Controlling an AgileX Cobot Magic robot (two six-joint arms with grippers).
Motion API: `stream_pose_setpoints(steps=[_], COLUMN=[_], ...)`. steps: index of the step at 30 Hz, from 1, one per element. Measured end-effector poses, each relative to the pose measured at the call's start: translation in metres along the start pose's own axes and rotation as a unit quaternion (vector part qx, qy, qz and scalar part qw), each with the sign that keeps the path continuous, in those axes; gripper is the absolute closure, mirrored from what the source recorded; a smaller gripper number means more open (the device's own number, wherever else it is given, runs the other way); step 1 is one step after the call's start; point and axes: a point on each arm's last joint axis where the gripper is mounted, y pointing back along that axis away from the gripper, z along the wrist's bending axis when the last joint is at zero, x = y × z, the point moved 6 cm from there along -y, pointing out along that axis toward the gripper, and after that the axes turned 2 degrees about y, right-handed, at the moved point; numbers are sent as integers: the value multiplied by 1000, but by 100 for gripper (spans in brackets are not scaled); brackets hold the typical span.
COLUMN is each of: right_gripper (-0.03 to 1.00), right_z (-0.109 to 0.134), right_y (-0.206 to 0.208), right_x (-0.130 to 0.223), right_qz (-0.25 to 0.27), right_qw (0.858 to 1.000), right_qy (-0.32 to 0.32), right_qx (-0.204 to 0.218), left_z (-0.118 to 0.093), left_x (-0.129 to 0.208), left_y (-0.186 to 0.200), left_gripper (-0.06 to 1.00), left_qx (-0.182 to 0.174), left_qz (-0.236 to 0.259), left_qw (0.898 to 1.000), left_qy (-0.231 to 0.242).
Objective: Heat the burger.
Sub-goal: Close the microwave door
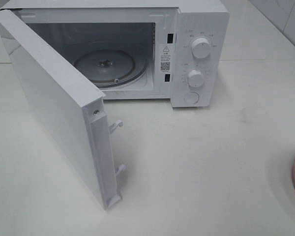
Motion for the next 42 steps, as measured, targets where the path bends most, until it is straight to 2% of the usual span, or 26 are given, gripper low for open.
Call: stream_pose_setpoints(steps=[36,42], right_gripper=[21,21], right_z=[0,0], right_y=[0,0], right_x=[0,0], right_qz=[0,0], right_qw=[1000,1000], right_qy=[-1,-1], right_qx=[0,0], left_z=[-2,-3], left_x=[0,-14], left_y=[0,2], left_gripper=[-4,-3], left_qx=[8,8], left_qz=[0,-29], left_qw=[1000,1000], left_qy=[4,5])
